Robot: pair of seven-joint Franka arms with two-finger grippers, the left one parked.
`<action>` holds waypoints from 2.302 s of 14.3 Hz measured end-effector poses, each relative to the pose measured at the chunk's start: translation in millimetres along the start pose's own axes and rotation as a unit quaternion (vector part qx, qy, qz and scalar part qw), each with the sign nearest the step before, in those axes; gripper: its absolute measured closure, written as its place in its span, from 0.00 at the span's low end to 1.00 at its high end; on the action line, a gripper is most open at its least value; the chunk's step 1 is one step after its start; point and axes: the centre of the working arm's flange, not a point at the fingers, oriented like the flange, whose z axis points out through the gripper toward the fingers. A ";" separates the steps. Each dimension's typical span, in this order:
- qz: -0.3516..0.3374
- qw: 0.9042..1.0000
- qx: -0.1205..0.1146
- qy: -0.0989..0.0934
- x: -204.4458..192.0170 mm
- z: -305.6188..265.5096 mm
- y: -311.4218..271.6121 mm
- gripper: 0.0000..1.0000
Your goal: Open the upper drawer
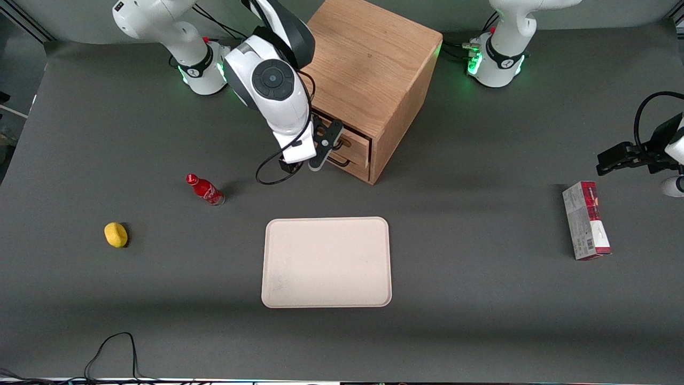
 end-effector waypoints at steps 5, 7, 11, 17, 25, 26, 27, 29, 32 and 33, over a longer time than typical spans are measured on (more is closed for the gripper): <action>0.005 1.000 -0.003 0.005 -2.3 -0.9 12.6 0.00; 0.003 1.000 -0.004 0.009 -5.2 -1.6 28.6 0.00; -0.005 1.000 -0.005 0.015 -16.3 -6.0 70.1 0.00; -0.017 1.000 -0.011 0.025 -7.2 -9.2 96.6 0.00; -0.001 1.000 -0.005 0.015 -7.1 -9.2 144.2 0.00; 0.002 1.000 -0.003 0.011 -7.2 -9.6 150.9 0.00; 0.003 1.000 -0.002 0.010 -7.5 -9.6 158.3 0.00; 0.009 1.000 -0.002 0.011 -9.6 -9.8 172.5 0.00; 0.018 1.000 -0.003 0.014 -14.6 -9.7 187.7 0.00; 0.021 1.000 -0.003 0.014 -16.5 -9.3 191.9 0.00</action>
